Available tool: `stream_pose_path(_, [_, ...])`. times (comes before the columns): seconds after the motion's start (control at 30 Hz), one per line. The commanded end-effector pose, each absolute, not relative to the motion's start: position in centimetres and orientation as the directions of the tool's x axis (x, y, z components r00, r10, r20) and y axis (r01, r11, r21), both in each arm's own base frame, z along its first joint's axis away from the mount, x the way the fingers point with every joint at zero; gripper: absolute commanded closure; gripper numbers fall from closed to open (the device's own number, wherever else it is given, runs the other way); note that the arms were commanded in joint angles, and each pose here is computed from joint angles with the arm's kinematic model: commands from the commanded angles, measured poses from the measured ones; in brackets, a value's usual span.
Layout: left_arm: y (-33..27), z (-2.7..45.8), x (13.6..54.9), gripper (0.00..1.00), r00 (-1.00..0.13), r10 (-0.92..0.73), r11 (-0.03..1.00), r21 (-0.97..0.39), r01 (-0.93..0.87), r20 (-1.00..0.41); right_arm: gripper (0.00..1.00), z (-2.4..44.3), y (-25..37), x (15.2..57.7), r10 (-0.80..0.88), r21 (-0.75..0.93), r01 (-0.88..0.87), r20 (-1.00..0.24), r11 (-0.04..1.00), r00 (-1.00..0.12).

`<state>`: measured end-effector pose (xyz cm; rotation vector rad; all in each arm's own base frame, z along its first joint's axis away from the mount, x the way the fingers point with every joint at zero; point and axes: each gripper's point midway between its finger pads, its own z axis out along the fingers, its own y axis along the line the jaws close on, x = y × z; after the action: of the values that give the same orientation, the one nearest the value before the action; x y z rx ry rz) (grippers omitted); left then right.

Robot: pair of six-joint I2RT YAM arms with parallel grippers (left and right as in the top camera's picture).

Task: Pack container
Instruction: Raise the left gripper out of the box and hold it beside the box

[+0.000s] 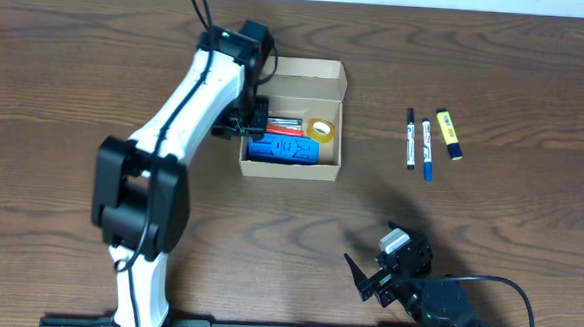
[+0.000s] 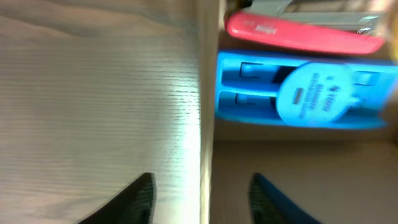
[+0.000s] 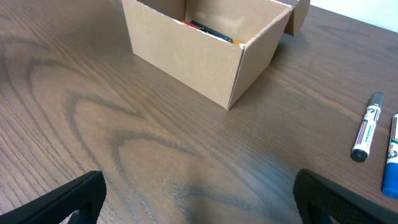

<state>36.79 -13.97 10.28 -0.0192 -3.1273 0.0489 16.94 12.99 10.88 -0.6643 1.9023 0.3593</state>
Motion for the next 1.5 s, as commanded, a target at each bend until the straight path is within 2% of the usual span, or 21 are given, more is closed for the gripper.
stream_pose_path(0.0, [-11.7, 17.5, 38.0, 0.39, -0.976, -0.089, 0.996, -0.042, -0.082, -0.197, 0.01, 10.8, 13.2, 16.8, -0.296, -0.061, -0.609, -0.909, 0.791, -0.293])
stream_pose_path(0.13, [-9.3, 23.0, 37.6, 0.35, -0.929, -0.125, 0.992, -0.039, -0.118, -0.348, 0.01, 10.8, 13.2, 16.8, -0.296, -0.061, -0.609, -0.909, 0.791, -0.293])
stream_pose_path(0.23, [-8.5, 26.1, 36.2, 0.28, -0.900, -0.130, 0.991, -0.050, -0.120, -0.416, 0.01, 10.8, 13.2, 16.8, -0.296, -0.061, -0.609, -0.909, 0.791, -0.293])
stream_pose_path(0.4, [-7.4, 28.6, 32.5, 0.29, -0.894, -0.150, 0.989, -0.060, -0.138, -0.421, 0.01, 10.8, 13.2, 16.8, -0.296, -0.061, -0.609, -0.909, 0.791, -0.293])
stream_pose_path(0.6, [-6.7, 29.2, 29.6, 0.30, -0.903, -0.192, 0.981, -0.062, -0.182, -0.384, 0.01, 10.8, 13.2, 16.8, -0.296, -0.061, -0.609, -0.909, 0.791, -0.293])
stream_pose_path(0.73, [-6.4, 29.4, 29.7, 0.19, -0.897, -0.181, 0.982, -0.031, -0.184, -0.404, 0.01, 10.8, 13.2, 16.8, -0.296, -0.061, -0.609, -0.909, 0.791, -0.293])
stream_pose_path(0.77, [-6.3, 29.4, 29.7, 0.07, -0.895, -0.180, 0.982, -0.024, -0.187, -0.407, 0.01, 10.8, 13.2, 16.8, -0.296, -0.061, -0.609, -0.909, 0.791, -0.293])
stream_pose_path(0.8, [-6.2, 29.4, 29.8, 0.05, -0.894, -0.180, 0.982, -0.018, -0.190, -0.411, 0.01, 10.8, 13.2, 16.8, -0.296, -0.061, -0.609, -0.909, 0.791, -0.293])
stream_pose_path(1.47, [-6.1, 29.4, 29.8, 0.05, -0.893, -0.180, 0.982, -0.016, -0.191, -0.412, 0.01, 10.8, 13.2, 16.8, -0.296, -0.061, -0.609, -0.909, 0.791, -0.293])
